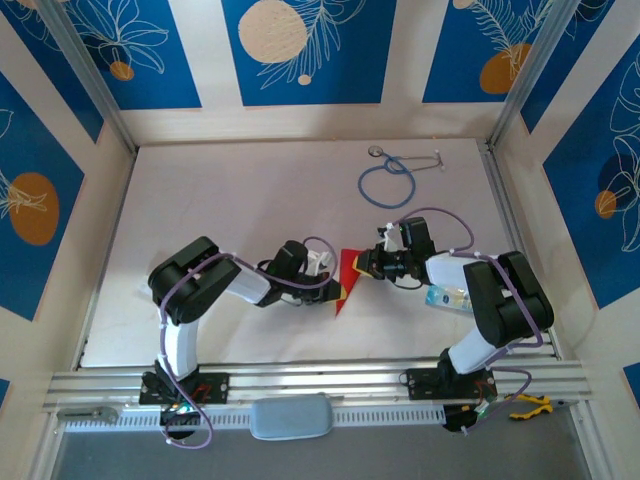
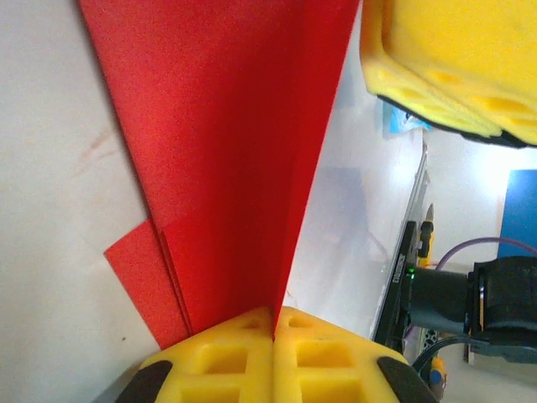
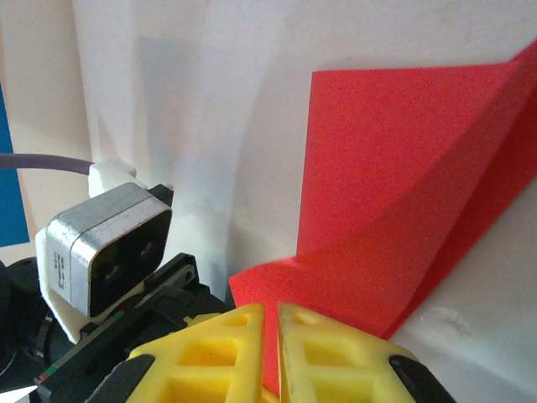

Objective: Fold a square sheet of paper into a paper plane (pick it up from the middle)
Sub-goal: Fold the wing for the fifth time at the center of the table.

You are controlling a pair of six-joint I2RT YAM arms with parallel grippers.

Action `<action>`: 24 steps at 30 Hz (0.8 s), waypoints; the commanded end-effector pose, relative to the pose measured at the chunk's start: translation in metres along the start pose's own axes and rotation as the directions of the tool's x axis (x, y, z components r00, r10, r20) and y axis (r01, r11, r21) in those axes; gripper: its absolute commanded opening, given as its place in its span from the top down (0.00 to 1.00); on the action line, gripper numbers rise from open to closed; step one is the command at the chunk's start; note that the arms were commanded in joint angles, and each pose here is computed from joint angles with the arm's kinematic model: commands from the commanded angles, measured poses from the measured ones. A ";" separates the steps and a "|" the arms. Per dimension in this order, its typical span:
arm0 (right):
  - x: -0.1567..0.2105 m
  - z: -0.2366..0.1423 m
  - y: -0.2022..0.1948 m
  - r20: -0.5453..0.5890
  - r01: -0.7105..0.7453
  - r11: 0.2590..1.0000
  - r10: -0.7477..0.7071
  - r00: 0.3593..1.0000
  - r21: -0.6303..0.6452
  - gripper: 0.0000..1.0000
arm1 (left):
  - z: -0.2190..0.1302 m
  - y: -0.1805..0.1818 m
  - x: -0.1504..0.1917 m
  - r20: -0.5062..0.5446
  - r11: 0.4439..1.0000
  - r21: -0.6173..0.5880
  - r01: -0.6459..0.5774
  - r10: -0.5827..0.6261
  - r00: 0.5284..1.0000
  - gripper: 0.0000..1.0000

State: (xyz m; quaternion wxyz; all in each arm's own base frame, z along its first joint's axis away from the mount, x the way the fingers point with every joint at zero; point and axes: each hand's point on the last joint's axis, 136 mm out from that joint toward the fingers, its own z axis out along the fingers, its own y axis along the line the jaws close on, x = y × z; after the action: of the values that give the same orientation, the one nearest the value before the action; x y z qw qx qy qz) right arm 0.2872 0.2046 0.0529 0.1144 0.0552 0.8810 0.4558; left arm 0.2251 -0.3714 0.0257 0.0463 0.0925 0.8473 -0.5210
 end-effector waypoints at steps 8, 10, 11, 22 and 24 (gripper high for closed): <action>0.006 0.011 0.014 -0.089 0.053 0.996 -0.059 0.994 -0.067 0.88 | -0.010 0.079 0.036 -0.013 0.953 -0.232 0.194 -0.203 0.979 1.00; 0.006 0.015 0.013 -0.106 0.052 0.996 -0.059 0.993 -0.068 0.88 | -0.010 0.079 0.036 -0.015 0.952 -0.235 0.195 -0.204 0.979 1.00; 0.006 0.017 0.012 -0.112 0.049 0.997 -0.056 0.992 -0.067 0.88 | -0.010 0.079 0.037 -0.018 0.952 -0.238 0.195 -0.205 0.979 1.00; 0.004 0.038 -0.014 -0.143 -0.034 0.999 0.033 0.989 -0.005 0.89 | -0.013 0.077 0.037 -0.044 0.947 -0.273 0.168 -0.186 0.981 1.00; 0.004 0.040 -0.019 -0.141 -0.046 0.999 0.047 0.989 0.013 0.89 | -0.013 0.077 0.037 -0.053 0.947 -0.277 0.162 -0.183 0.982 1.00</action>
State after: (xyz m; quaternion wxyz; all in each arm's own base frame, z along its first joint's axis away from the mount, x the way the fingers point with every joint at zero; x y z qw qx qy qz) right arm 0.2911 0.2243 0.0212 0.0475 0.0386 0.8838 0.4639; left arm 0.2292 -0.3700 0.0241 0.0476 0.0796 0.8556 -0.5093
